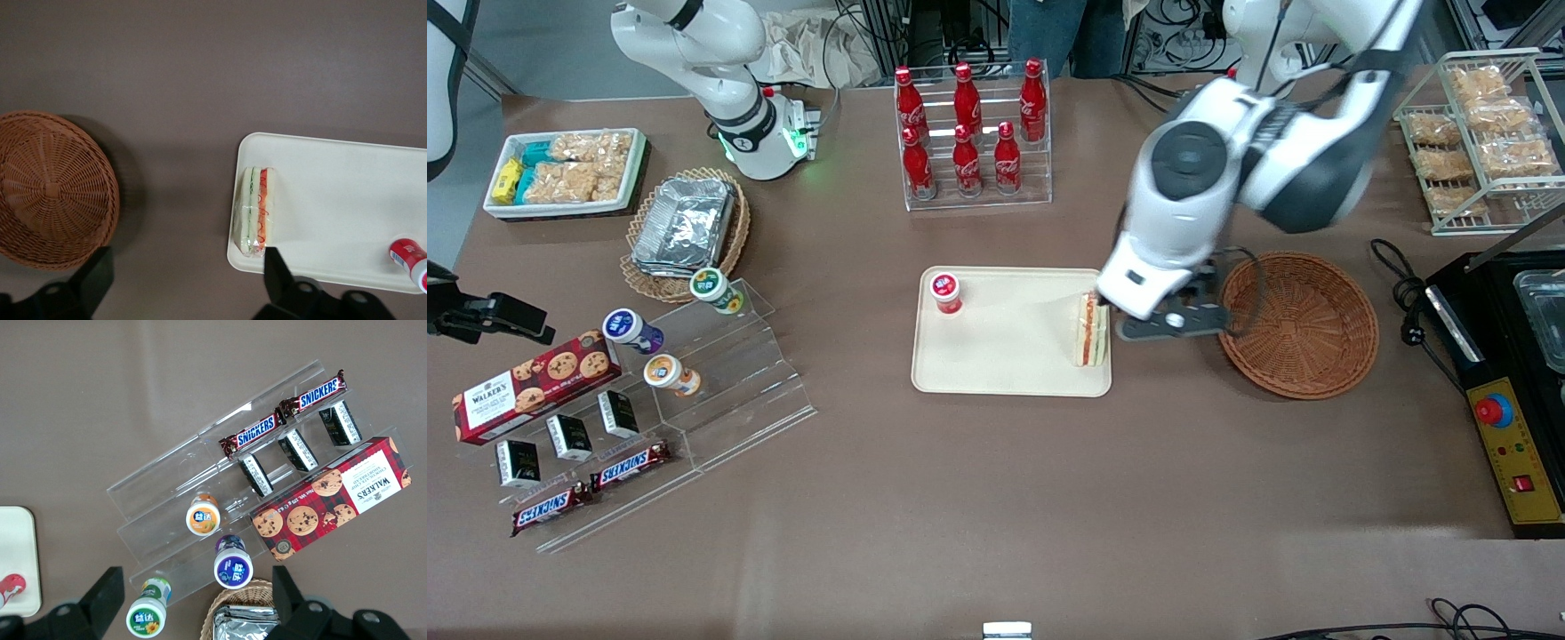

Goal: Place sandwich from basket to tray
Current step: 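Raise the left gripper away from the sandwich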

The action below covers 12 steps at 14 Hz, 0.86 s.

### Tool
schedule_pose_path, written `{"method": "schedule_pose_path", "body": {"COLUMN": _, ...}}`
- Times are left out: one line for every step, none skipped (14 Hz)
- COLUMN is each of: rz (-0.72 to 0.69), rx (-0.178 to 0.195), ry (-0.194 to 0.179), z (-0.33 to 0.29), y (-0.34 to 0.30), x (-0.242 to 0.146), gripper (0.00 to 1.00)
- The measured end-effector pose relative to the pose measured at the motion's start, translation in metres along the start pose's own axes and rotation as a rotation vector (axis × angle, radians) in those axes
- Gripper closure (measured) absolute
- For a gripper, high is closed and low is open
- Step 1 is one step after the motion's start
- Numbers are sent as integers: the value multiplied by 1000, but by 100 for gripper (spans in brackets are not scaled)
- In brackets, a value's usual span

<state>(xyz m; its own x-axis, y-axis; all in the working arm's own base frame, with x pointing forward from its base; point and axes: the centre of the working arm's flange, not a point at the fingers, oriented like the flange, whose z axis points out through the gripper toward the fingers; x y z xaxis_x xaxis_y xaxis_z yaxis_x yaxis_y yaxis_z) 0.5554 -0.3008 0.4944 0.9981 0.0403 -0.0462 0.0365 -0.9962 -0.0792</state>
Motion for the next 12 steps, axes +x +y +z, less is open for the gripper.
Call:
{"method": "schedule_pose_path", "body": {"rz": 5, "rx": -13, "ry": -4, "z": -9, "y": -19, "x": 8, "gripper": 0}}
{"method": "schedule_pose_path", "body": {"rz": 2, "rx": -24, "ry": -5, "z": -19, "y": -42, "x": 15, "gripper": 0}}
{"method": "schedule_pose_path", "body": {"rz": 1, "rx": -31, "ry": 1, "z": -30, "y": -64, "x": 19, "gripper": 0}}
{"method": "schedule_pose_path", "body": {"rz": -2, "rx": -35, "ry": 10, "z": -43, "y": -85, "x": 20, "gripper": 0}}
{"method": "schedule_pose_path", "body": {"rz": -4, "rx": -46, "ry": 11, "z": -55, "y": -106, "x": 20, "gripper": 0}}
{"method": "schedule_pose_path", "body": {"rz": 3, "rx": -70, "ry": 12, "z": -68, "y": -127, "x": 18, "gripper": 0}}
{"method": "schedule_pose_path", "body": {"rz": 14, "rx": -88, "ry": 17, "z": -80, "y": -150, "x": 14, "gripper": 0}}
{"method": "schedule_pose_path", "body": {"rz": 29, "rx": -96, "ry": 27, "z": -90, "y": -170, "x": 8, "gripper": 0}}
{"method": "schedule_pose_path", "body": {"rz": 43, "rx": -95, "ry": 39, "z": -97, "y": -186, "x": -1, "gripper": 0}}
{"method": "schedule_pose_path", "body": {"rz": 50, "rx": -93, "ry": 49, "z": -101, "y": -196, "x": -11, "gripper": 0}}
{"method": "schedule_pose_path", "body": {"rz": 53, "rx": -91, "ry": 55, "z": -104, "y": -200, "x": -20, "gripper": 0}}
{"method": "schedule_pose_path", "body": {"rz": 56, "rx": -90, "ry": 58, "z": -105, "y": -201, "x": -25, "gripper": 0}}
